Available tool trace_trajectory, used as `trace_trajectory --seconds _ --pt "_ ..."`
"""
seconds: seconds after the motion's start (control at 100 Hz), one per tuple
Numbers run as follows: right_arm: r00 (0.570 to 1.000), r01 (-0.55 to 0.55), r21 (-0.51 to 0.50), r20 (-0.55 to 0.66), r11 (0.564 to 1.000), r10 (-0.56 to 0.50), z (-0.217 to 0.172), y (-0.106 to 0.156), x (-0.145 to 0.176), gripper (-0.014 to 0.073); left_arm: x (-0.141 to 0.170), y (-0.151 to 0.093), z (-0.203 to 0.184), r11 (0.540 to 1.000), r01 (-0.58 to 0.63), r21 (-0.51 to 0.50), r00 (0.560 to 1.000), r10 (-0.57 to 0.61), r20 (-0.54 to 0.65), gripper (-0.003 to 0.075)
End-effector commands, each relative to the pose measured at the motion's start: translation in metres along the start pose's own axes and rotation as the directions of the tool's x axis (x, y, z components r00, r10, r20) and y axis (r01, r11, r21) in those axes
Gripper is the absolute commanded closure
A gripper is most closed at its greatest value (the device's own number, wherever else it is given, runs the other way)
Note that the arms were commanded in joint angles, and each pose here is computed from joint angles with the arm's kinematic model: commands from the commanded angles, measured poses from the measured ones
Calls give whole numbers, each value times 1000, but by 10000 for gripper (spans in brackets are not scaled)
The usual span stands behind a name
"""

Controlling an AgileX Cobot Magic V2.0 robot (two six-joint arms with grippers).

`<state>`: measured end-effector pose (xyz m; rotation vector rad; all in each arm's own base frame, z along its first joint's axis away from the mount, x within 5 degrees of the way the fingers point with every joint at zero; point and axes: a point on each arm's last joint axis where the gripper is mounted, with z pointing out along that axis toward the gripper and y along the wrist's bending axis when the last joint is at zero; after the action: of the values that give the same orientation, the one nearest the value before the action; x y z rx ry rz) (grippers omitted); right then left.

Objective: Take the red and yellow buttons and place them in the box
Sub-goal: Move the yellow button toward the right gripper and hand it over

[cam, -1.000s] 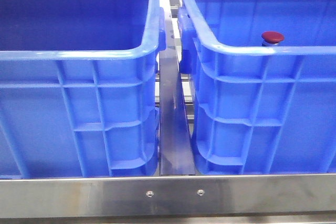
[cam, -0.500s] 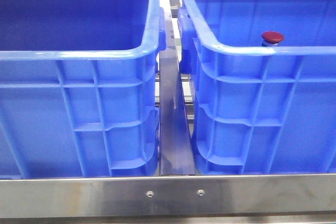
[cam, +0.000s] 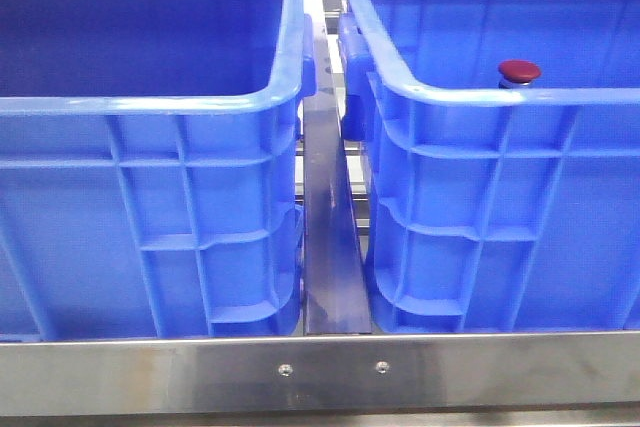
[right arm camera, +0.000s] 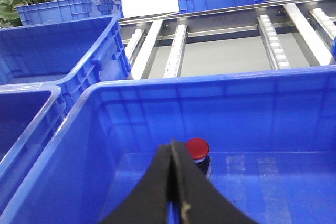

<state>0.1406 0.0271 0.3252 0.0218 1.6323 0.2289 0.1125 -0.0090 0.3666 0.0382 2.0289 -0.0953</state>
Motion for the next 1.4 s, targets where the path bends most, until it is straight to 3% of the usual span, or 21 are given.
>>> trace_trajectory --seconds 0.0,0.38,0.83,1.39 --pt "999 20 -5 33 1000 -20 -2 1 -10 664 -15 -7 -7 997 -18 74 993 9 115 739" --pt "999 20 -5 33 1000 -20 -2 1 -10 664 -24 -35 -1 924 -90 372 982 19 189 739" --pt "1000 21 -41 23 999 -20 -2 5 -9 664 -27 -64 54 743 -101 662 994 51 95 740" --pt "1000 21 -47 21 999 -20 -2 5 -9 664 -34 -174 80 504 -288 814 951 254 179 739"
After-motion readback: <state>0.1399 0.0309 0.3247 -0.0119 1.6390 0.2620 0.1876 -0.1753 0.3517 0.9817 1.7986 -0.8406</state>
